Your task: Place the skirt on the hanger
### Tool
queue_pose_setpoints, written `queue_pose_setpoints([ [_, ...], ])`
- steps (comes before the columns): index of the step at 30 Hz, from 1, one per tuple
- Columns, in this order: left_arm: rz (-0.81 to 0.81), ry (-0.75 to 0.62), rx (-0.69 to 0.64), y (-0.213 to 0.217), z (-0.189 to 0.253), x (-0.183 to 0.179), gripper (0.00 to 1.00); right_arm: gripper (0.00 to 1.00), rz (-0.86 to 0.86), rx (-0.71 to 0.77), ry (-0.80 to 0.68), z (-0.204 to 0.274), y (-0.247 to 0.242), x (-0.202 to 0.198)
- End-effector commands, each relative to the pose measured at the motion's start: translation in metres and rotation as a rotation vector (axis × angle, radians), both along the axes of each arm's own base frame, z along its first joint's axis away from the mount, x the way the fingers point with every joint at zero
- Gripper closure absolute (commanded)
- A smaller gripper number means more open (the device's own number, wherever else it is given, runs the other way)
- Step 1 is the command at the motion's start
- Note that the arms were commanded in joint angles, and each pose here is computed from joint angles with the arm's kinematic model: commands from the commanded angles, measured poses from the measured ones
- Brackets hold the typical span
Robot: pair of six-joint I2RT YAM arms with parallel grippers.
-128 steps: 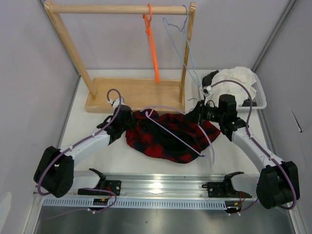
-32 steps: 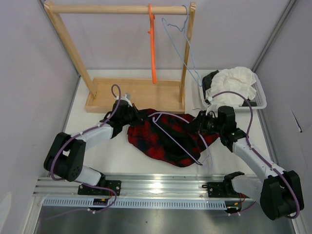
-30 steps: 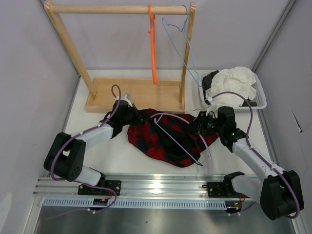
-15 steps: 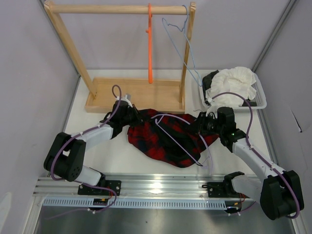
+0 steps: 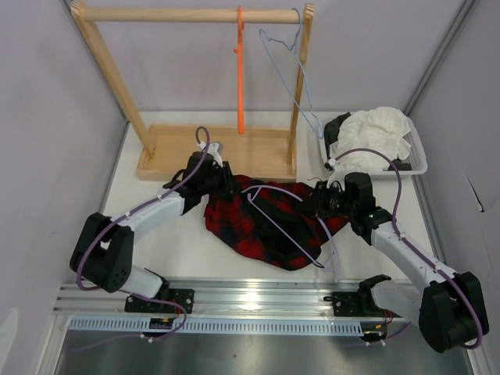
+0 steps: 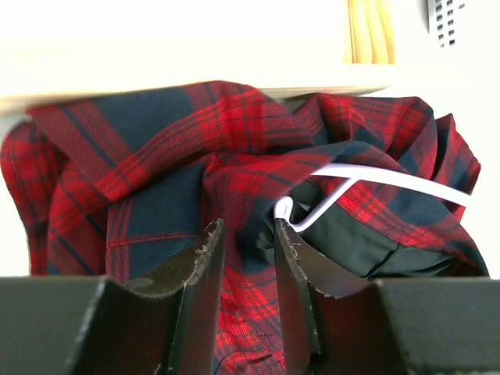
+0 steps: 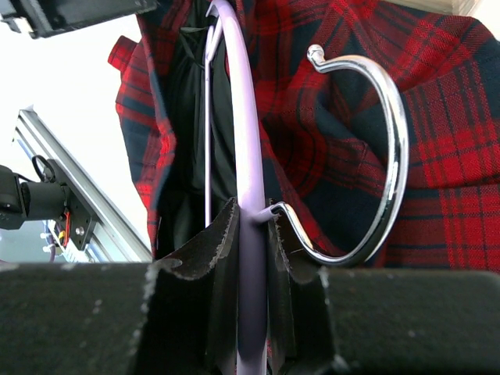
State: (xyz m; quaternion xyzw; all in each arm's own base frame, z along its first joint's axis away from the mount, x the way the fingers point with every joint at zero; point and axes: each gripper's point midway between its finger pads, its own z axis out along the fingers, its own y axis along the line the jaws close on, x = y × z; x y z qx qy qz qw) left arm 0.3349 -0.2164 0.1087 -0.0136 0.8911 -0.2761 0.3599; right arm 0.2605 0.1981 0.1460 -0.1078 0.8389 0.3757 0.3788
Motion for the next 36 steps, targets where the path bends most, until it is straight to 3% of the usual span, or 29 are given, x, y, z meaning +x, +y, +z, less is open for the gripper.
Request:
queue_pose_setpoints([
  [1,-0.132,-0.128,0.092,-0.012,0.031,0.002,0.63,1.0,0.008,-0.002,-0.031,0.007,0.002,0.003],
  [7,-0.285,-0.193,0.185,-0.038,0.046,0.0,0.62,1.0,0.008,-0.001,-0.026,0.005,0.002,0.003],
  [11,-0.321,-0.135,0.313,-0.039,0.026,0.0,0.63,1.0,0.01,-0.002,-0.025,0.005,0.003,0.003],
  [16,-0.364,-0.18,0.384,-0.049,0.029,-0.008,0.61,1.0,0.009,-0.008,-0.023,0.004,0.002,0.003],
  [19,-0.391,-0.121,0.429,-0.046,0.013,-0.01,0.62,1.0,0.008,-0.009,-0.024,0.003,0.002,0.004],
  [29,-0.284,-0.049,0.629,-0.012,-0.014,0.001,0.64,1.0,0.011,0.003,-0.033,0.01,0.003,0.004],
  [36,-0.287,-0.054,0.645,-0.013,-0.019,0.002,0.64,1.0,0.024,0.008,-0.033,0.012,0.005,0.003],
])
